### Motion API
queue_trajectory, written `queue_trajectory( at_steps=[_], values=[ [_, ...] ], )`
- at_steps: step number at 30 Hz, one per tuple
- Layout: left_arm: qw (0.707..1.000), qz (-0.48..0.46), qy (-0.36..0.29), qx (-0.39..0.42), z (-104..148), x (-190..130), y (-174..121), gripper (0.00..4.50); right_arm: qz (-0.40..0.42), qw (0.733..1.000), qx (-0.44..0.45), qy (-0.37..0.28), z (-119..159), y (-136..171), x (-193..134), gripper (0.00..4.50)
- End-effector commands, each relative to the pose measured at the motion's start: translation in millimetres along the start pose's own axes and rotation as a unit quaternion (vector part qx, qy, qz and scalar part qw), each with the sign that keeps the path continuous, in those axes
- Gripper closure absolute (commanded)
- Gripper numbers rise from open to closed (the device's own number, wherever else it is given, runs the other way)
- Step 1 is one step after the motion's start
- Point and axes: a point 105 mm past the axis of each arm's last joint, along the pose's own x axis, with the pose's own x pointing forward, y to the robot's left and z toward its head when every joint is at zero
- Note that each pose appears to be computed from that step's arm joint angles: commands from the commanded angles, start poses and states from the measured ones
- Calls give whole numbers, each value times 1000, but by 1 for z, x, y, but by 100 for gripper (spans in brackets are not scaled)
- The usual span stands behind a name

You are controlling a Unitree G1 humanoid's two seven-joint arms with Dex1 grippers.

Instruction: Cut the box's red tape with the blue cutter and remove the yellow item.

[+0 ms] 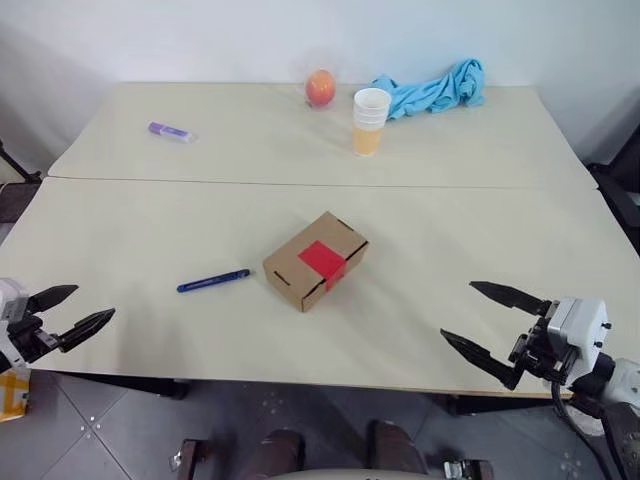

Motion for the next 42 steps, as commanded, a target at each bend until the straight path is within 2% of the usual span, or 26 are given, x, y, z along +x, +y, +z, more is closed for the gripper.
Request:
queue_trajectory(
  at_steps=[1,6,7,8,9,10,13,18,20,21,23,25,28,30,34,42],
  values=[
    [1000,-10,-1,27,10,1,-3,2,9,1000,-7,-10,3,5,3,0],
    [996,-81,-26,-3,35,33,-21,2,26,999,29,10,-1,9,17,0],
    [995,-90,-45,1,46,42,-24,0,33,999,33,21,-3,11,22,18],
    [994,-96,-60,0,55,53,-26,31,48,998,32,29,-4,14,27,39],
    [992,-108,-67,12,64,64,-29,40,65,996,34,43,-7,18,32,54],
    [989,-127,-64,37,71,84,-38,67,70,995,32,56,-12,20,42,97],
    [979,-169,-53,99,83,121,-59,149,72,993,24,89,-22,21,62,190],
    [975,-176,-49,130,99,168,-74,301,81,989,-5,127,-41,22,90,364],
    [964,-208,-13,164,94,179,-86,363,51,990,3,130,-46,13,111,434],
    [958,-224,4,178,91,181,-91,390,32,991,14,129,-46,8,119,450],
    [945,-277,26,173,90,182,-110,448,26,992,31,120,-41,4,138,450],
    [934,-322,41,148,90,180,-126,448,30,992,37,115,-37,4,147,450],
    [913,-373,66,153,87,176,-148,448,33,990,49,128,-38,3,152,450],
    [909,-382,85,145,84,178,-157,448,34,990,46,132,-37,-1,153,450],
    [898,-410,75,138,88,184,-183,448,41,989,58,130,-33,-10,152,450],
    [897,-433,47,78,94,210,-232,448,50,987,56,142,-29,-44,145,450]
  ],
)
